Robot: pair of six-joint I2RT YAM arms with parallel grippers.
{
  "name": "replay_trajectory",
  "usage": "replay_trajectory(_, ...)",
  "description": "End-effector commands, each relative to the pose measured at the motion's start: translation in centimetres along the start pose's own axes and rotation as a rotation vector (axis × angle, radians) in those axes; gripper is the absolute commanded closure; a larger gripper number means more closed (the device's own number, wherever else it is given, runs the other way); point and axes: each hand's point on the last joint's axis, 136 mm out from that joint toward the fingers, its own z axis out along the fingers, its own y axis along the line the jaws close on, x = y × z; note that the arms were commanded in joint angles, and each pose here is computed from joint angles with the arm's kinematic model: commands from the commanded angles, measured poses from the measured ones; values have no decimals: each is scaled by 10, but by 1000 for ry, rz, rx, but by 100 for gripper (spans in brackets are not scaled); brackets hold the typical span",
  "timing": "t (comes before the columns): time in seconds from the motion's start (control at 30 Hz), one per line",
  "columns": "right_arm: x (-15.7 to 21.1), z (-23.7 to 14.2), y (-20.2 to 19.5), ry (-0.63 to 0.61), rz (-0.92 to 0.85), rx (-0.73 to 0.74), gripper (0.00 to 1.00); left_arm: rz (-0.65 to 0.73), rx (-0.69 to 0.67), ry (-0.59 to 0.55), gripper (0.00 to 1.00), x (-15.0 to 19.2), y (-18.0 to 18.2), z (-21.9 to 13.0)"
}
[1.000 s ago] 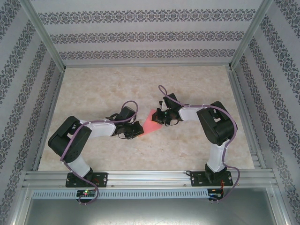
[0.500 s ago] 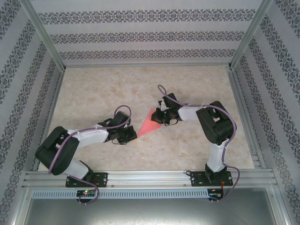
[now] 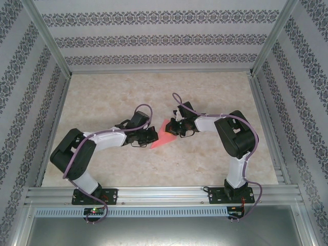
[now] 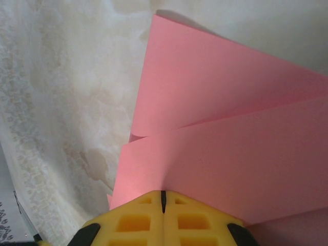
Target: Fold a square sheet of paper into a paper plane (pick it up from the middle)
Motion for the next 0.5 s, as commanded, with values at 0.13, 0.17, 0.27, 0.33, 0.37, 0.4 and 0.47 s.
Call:
replay_trajectory(0.13, 30, 7, -83, 49, 102, 288, 97, 9, -53, 53, 96, 13, 19, 17)
replay_trajectory(0.17, 30, 7, -82, 49, 101, 284, 97, 1, -65, 65, 97, 16, 24, 18)
replay_trajectory(0.27, 27, 5, -73, 45, 90, 253, 97, -27, -104, 107, 98, 30, 41, 21)
replay_trajectory(0.33, 21, 1, -57, 35, 62, 199, 97, -40, -126, 125, 100, 37, 50, 22)
replay_trajectory(0.37, 17, -2, -45, 22, 39, 164, 97, -41, -142, 130, 100, 40, 55, 21)
replay_trajectory(0.4, 12, -6, -33, 8, 10, 126, 96, -41, -156, 133, 100, 42, 58, 20)
replay_trajectory(0.47, 5, -17, -1, -21, -68, 23, 96, -39, -172, 143, 100, 45, 62, 19)
